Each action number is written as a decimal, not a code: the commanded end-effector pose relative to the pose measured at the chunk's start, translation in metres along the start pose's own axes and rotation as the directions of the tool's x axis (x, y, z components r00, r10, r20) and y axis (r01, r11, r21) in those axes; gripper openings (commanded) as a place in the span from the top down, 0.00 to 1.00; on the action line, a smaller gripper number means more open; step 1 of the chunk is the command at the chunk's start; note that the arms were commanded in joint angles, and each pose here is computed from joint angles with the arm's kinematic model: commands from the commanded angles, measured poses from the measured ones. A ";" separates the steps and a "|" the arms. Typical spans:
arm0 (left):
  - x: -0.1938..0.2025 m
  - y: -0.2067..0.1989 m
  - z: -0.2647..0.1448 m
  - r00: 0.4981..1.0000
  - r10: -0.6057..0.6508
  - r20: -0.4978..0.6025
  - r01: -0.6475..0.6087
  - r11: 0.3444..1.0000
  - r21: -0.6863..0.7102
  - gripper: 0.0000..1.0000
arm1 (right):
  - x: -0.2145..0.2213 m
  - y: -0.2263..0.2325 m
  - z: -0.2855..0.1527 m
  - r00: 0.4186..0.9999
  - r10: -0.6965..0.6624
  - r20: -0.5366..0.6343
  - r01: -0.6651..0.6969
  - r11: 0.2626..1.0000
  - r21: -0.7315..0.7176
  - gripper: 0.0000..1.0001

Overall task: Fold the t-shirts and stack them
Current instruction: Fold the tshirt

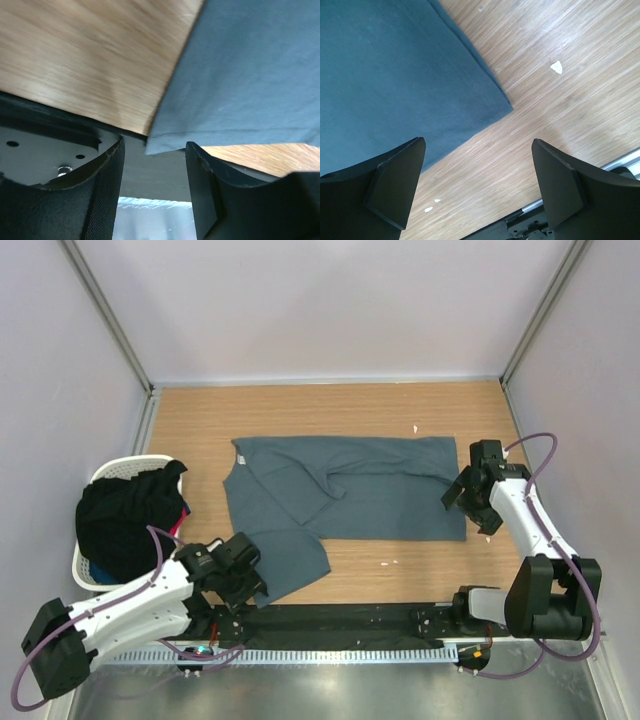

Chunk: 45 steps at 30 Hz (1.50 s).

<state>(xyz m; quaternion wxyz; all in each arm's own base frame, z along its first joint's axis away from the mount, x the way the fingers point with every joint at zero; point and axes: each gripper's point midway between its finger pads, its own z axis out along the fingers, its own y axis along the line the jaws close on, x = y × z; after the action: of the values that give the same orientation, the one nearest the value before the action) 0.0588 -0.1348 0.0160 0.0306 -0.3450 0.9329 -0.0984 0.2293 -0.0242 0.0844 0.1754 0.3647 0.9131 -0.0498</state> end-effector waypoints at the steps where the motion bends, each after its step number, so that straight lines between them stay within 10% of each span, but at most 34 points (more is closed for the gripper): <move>1: 0.002 -0.006 0.004 0.999 -0.040 -0.010 0.040 0.999 0.031 0.47 | -0.019 0.000 -0.004 0.998 0.020 0.056 -0.021 1.000 0.020 0.07; 11: -0.005 -0.005 0.016 0.999 -0.025 0.036 0.025 1.000 0.016 0.64 | -0.020 -0.001 0.003 0.999 -0.003 0.043 0.001 0.999 0.043 0.08; 17: -0.013 -0.002 0.008 0.997 -0.027 0.078 0.028 1.000 -0.007 1.00 | -0.010 -0.006 0.012 1.000 -0.004 0.022 0.003 0.998 0.056 0.08; 27: -0.029 -0.027 -0.018 0.981 0.095 0.167 -0.095 0.995 -0.012 1.00 | 0.002 -0.027 0.022 0.997 0.077 0.002 -0.077 0.990 0.122 0.11; 45: -0.037 -0.043 -0.048 0.968 0.110 0.225 -0.123 0.992 0.043 1.00 | 0.009 -0.024 0.069 0.973 0.226 0.039 -0.229 0.967 0.109 0.52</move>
<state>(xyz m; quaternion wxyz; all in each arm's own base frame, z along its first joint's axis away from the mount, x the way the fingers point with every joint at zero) 0.1014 -0.1402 0.0587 0.1238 -0.2990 0.9420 -0.0888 0.2104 -0.0411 0.0135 0.1427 0.4558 0.8753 -0.0757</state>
